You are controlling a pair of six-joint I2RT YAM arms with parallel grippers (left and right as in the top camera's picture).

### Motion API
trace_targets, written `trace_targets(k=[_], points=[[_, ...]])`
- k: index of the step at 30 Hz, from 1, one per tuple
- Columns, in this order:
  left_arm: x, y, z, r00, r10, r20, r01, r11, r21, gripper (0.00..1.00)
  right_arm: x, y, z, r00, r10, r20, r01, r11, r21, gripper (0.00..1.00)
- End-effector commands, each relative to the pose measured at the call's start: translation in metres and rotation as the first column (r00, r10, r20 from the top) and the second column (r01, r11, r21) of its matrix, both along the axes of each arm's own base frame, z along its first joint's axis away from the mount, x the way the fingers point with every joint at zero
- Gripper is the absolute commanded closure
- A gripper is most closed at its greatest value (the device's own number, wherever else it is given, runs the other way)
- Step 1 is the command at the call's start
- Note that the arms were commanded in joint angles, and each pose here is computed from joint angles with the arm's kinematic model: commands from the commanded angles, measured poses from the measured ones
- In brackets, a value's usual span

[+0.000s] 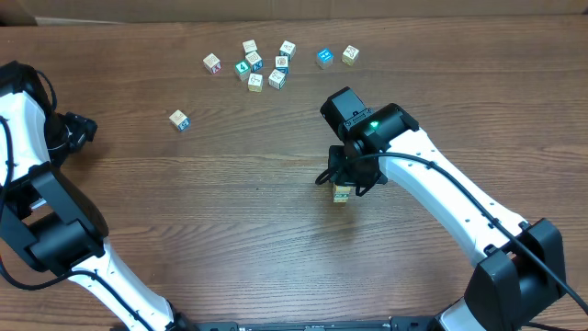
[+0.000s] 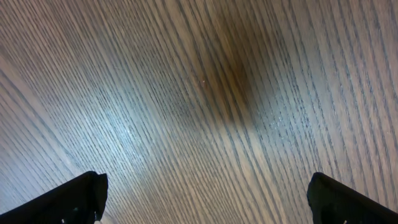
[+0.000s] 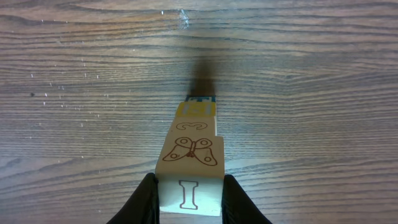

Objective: Form a tower
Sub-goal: 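Hold the I block on the stack and align it with the right gripper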

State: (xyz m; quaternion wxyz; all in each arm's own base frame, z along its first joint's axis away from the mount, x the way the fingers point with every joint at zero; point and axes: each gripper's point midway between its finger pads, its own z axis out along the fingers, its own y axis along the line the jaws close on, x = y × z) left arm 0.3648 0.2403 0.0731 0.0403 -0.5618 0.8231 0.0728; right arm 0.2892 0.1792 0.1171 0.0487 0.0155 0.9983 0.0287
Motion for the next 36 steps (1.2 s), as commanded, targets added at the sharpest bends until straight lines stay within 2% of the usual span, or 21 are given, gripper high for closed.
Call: trace_targets(k=[1,5,9,11,18,27,33,36], points=[[0.0056,-0.0018,0.0014,1.0,-0.031,0.0,0.031,0.999,0.012,0.0,-0.0035,0.0004,0.0002,0.999,0.034,-0.003,-0.034,0.999,-0.001,0.86],[0.0056,-0.0018,0.0014,1.0,-0.031,0.0,0.031,0.999,0.012,0.0,-0.0033,0.0005,0.0004,0.999,0.033,-0.002,-0.033,0.999,-0.001,0.87],[0.0056,-0.0018,0.0014,1.0,-0.031,0.0,0.031,0.999,0.012,0.0,-0.003,0.0002,0.0004,0.999,0.032,-0.002,-0.032,0.999,0.0,0.79],[0.0056,-0.0018,0.0014,1.0,-0.031,0.0,0.031,0.999,0.012,0.0,-0.003,0.0002,0.0004,0.999,0.032,-0.002,-0.032,0.999,0.0,0.72],[0.0056,-0.0018,0.0014,1.0,-0.031,0.0,0.031,0.999,0.012,0.0,-0.003,0.0002,0.0004,0.999,0.032,-0.002,-0.032,0.999,0.0,0.61],[0.0056,-0.0018,0.0014,1.0,-0.031,0.0,0.031,0.999,0.012,0.01,-0.0028,0.0054,0.0008,0.999,0.036,-0.003,-0.035,0.999,0.026,0.59],[0.0056,-0.0018,0.0014,1.0,-0.031,0.0,0.031,0.999,0.012,0.01,-0.0024,0.0061,0.0009,0.999,0.036,-0.002,-0.036,0.999,0.029,0.67],[0.0056,-0.0018,0.0014,1.0,-0.031,0.0,0.031,0.999,0.012,0.01,-0.0024,0.0061,0.0009,0.999,0.035,-0.002,-0.035,0.999,0.029,0.68]])
